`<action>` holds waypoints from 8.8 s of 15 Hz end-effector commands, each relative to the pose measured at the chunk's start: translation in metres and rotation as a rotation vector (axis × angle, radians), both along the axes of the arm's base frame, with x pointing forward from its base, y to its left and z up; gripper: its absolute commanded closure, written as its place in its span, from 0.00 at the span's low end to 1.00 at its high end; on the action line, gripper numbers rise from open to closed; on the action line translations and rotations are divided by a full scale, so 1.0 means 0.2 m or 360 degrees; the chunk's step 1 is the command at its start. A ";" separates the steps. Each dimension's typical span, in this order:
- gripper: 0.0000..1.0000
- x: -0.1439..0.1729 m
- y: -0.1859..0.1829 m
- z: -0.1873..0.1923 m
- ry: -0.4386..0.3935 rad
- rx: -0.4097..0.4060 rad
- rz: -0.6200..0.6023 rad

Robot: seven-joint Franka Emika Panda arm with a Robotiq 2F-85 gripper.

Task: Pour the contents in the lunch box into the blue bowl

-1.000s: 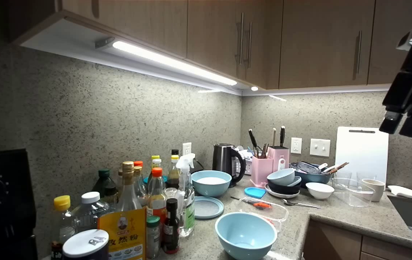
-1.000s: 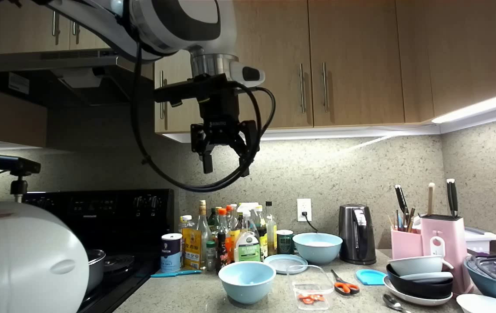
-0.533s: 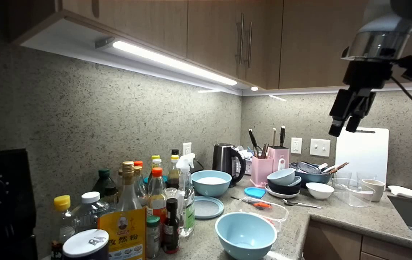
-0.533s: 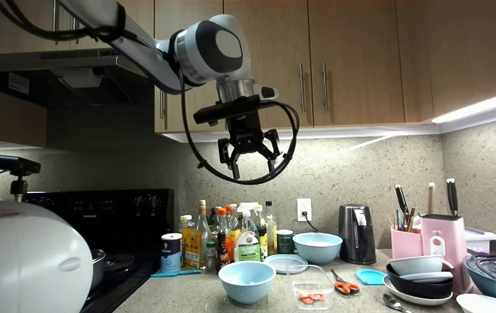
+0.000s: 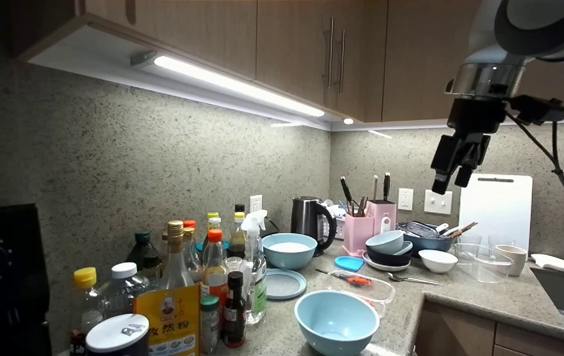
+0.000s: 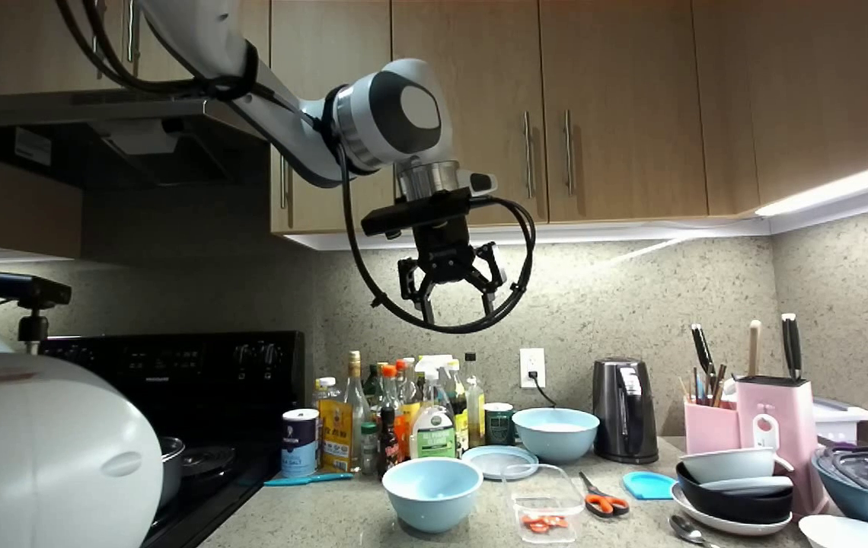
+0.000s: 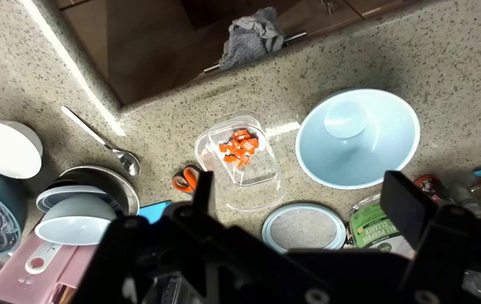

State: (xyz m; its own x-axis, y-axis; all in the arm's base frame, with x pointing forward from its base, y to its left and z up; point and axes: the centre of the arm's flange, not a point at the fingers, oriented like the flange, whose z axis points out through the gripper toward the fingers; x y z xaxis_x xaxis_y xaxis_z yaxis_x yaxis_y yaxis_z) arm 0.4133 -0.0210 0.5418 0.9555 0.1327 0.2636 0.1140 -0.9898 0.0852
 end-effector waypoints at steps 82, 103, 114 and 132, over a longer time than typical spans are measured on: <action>0.99 1.62 -0.52 -1.36 0.0697 0.0013 -0.0366; 0.99 1.34 -0.18 -1.08 0.0794 -0.0211 -0.0480; 0.99 1.23 0.01 -0.94 0.0482 -0.0691 -0.0584; 0.99 1.15 0.50 -1.11 0.0108 -0.1111 -0.0688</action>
State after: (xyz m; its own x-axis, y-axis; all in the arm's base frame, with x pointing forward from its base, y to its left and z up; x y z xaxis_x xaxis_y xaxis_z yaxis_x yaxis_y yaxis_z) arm 0.6619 0.0764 0.3168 0.9713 -0.1430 0.1903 -0.2357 -0.6884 0.6860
